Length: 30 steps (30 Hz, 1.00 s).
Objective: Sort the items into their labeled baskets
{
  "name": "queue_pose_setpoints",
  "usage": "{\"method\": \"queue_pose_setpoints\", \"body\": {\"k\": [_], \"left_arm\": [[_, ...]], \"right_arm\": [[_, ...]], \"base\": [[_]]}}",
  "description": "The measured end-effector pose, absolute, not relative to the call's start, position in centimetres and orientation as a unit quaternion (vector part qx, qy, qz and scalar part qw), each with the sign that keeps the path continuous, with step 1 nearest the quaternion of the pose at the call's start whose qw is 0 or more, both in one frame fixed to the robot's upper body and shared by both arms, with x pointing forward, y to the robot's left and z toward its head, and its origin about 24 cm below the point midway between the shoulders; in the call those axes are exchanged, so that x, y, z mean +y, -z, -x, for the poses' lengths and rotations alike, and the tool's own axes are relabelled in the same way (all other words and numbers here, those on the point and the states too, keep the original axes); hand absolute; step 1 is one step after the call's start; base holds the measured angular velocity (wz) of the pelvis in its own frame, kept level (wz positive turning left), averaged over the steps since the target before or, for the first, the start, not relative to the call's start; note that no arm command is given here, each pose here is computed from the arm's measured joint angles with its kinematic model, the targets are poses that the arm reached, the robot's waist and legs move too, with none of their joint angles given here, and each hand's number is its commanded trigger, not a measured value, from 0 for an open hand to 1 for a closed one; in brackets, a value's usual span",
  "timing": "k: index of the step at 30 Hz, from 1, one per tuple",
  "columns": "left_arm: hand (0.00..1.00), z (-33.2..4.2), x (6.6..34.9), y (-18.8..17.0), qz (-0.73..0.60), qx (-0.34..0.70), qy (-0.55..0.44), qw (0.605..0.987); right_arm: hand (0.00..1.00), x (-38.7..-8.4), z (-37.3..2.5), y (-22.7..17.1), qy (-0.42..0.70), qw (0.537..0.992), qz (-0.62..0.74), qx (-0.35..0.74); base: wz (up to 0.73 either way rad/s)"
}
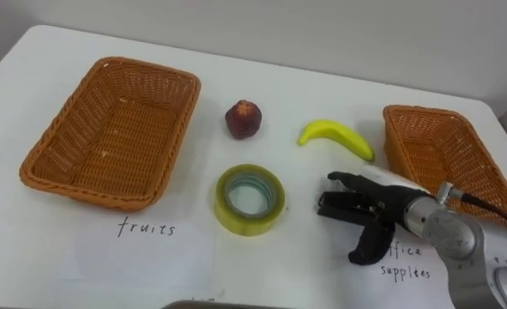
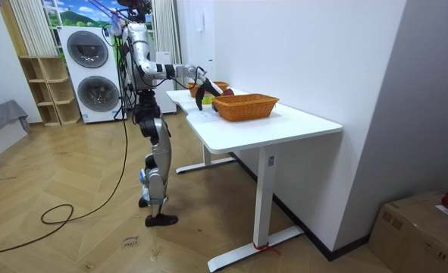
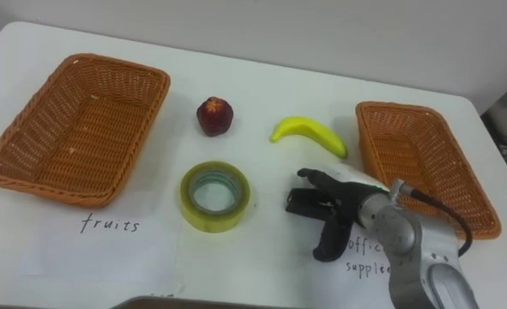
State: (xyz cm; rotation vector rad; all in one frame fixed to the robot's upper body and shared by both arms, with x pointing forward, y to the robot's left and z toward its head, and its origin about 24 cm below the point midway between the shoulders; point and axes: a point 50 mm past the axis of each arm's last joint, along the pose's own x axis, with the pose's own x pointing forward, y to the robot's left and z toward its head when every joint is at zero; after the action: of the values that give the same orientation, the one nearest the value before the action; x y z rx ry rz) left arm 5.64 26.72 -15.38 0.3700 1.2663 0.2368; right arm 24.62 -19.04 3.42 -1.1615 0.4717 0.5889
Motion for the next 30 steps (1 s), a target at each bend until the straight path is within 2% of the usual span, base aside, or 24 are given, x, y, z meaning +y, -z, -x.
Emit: {"method": "queue_pose_setpoints", "body": {"k": [17,30], "left_arm": [[0.0,-5.6,26.6,15.4,-0.189,0.586,-0.12,0.779],[0.0,-7.0,26.0,15.3,-0.188,0.565,-0.123,0.794]], "right_arm": [[0.0,-17.4,-24.6,-3.4,-0.268,0.763,0.55,0.206],[0.0,-17.1,-24.6,-3.4,-0.263,0.759,0.559,0.205]], "base": [[0.0],[0.0]]}}
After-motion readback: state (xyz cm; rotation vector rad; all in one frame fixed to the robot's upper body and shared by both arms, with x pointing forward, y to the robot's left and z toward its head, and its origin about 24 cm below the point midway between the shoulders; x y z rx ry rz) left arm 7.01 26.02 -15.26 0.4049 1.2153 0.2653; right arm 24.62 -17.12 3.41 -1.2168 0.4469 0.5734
